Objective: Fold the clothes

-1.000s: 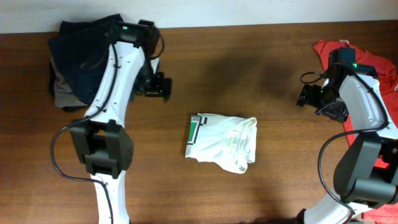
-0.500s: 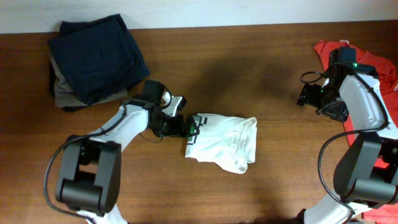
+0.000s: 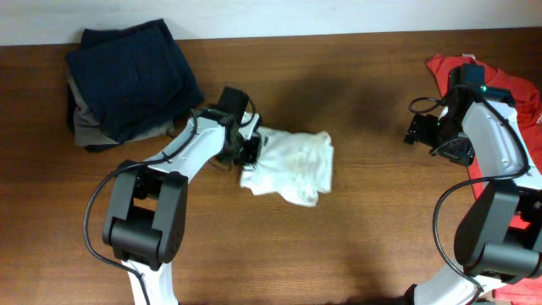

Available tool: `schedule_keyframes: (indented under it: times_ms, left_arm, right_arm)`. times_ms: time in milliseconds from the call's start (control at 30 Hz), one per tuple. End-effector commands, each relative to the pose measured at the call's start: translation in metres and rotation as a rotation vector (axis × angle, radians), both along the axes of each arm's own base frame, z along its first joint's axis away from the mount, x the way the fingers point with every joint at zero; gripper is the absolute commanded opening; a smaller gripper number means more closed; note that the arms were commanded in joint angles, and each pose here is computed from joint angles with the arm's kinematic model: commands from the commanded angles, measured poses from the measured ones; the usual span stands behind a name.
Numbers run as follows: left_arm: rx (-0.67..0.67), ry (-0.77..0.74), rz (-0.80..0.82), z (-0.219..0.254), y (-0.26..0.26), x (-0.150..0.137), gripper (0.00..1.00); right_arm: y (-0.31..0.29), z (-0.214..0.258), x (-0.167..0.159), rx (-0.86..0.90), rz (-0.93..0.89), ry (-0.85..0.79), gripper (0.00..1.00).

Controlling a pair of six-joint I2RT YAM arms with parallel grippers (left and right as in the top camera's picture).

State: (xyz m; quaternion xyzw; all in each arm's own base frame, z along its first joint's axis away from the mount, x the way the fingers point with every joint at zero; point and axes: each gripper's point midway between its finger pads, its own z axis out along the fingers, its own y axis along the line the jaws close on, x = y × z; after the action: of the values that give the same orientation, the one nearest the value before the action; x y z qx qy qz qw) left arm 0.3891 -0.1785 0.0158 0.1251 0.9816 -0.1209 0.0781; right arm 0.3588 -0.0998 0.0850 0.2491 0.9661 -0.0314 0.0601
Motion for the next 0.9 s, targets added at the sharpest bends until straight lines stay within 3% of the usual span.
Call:
schedule_keyframes:
  times_ms: [0,67,233,467,600,867]
  left_arm:
    - [0.325,-0.214,0.003,0.011,0.063,0.054,0.01]
    - [0.4,-0.278,0.064,0.018,0.095,0.074,0.01]
    - [0.391,-0.358,0.205,0.07,0.147,0.115,0.01]
    - [0.255,-0.446,0.253,0.164,0.127,0.139,0.01]
    - [0.237,-0.505,0.279,0.182,0.132,0.151,0.01]
    - [0.13,-0.613,0.564,0.205,0.172,0.179,0.01]
  right_arm:
    - [-0.005,0.005,0.003,-0.019,-0.014,-0.012,0.99]
    - [-0.005,0.005,0.003,-0.019,-0.014,-0.012,0.99]
    - [-0.005,0.005,0.003,-0.019,-0.014,-0.012,0.99]
    - [-0.005,0.005,0.003,-0.019,-0.014,-0.012,0.99]
    - [-0.005,0.005,0.003,-0.019,-0.014,-0.012,0.99]
    - [-0.005,0.005,0.003,-0.019,-0.014,-0.012,0.99]
